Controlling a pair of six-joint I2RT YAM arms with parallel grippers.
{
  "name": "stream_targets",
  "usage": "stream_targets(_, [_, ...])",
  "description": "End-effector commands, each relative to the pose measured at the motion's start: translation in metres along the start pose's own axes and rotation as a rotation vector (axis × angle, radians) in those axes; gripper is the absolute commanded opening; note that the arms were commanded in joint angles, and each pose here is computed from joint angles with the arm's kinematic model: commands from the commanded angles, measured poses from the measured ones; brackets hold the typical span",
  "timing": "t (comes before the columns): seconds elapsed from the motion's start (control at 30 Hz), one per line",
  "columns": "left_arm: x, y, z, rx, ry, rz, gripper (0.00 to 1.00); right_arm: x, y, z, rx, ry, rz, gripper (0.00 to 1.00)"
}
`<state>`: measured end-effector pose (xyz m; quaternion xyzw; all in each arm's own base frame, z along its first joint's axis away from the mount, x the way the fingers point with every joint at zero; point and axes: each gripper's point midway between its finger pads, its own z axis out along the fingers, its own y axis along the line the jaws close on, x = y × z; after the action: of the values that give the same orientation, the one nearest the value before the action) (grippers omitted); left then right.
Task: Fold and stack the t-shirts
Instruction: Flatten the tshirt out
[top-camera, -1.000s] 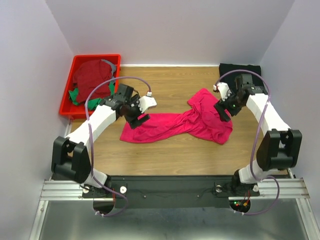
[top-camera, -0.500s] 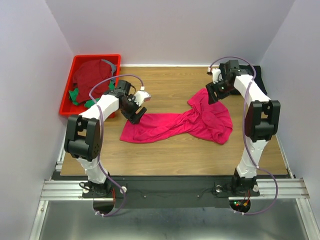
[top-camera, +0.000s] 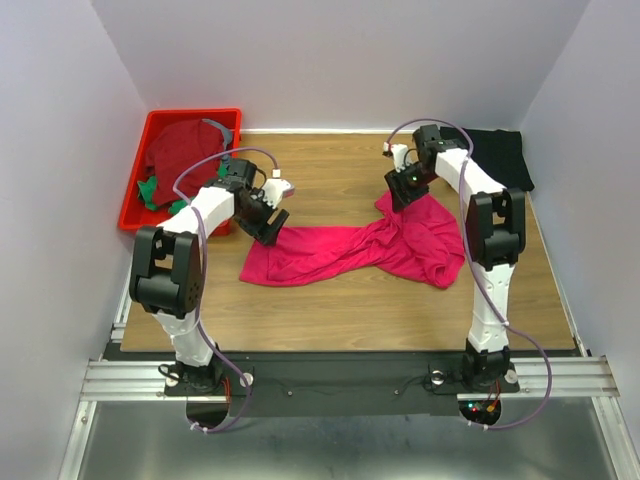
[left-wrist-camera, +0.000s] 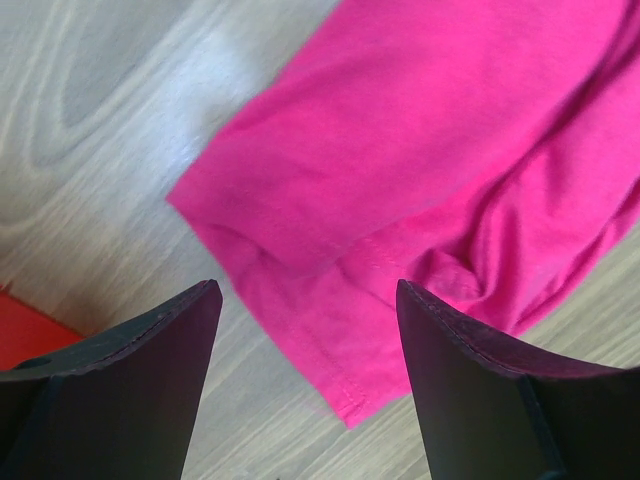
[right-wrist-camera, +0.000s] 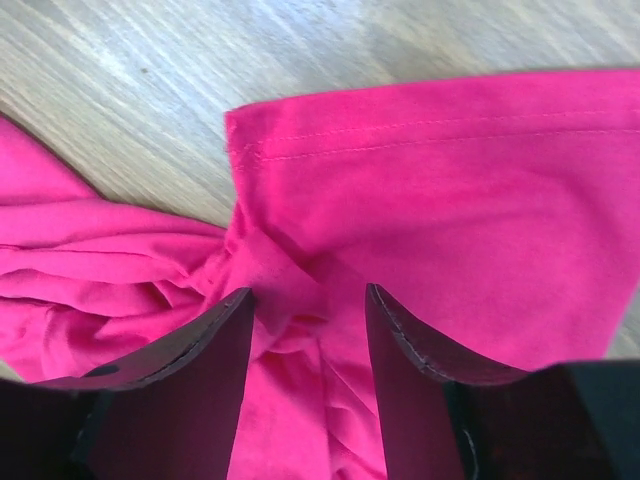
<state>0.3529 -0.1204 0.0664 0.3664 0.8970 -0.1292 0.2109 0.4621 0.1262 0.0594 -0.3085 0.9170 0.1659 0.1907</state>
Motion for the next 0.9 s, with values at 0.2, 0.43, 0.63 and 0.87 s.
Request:
stream_targets(0.2, [-0.005, 0.016, -0.014, -0.017, -0.018, -0.068, 0.83, -0.01, 0.014, -0.003, -0.021, -0.029, -0.04, 0.53])
stream_targets(0.43, [-0.002, 0.018, -0.019, -0.006, -0.024, -0.095, 0.83, -0.009, 0.033, -0.022, -0.072, -0.033, -0.053, 0.01])
stream_targets(0.63, [0.01, 0.012, -0.039, 0.001, -0.035, -0.054, 0.82, -0.04, 0.018, -0.105, 0.076, -0.178, -0.058, 0.01])
stream_targets(0.87, [0.033, -0.016, -0.064, 0.028, -0.06, 0.119, 0.77, -0.05, 0.0, -0.197, 0.255, -0.315, -0.031, 0.0])
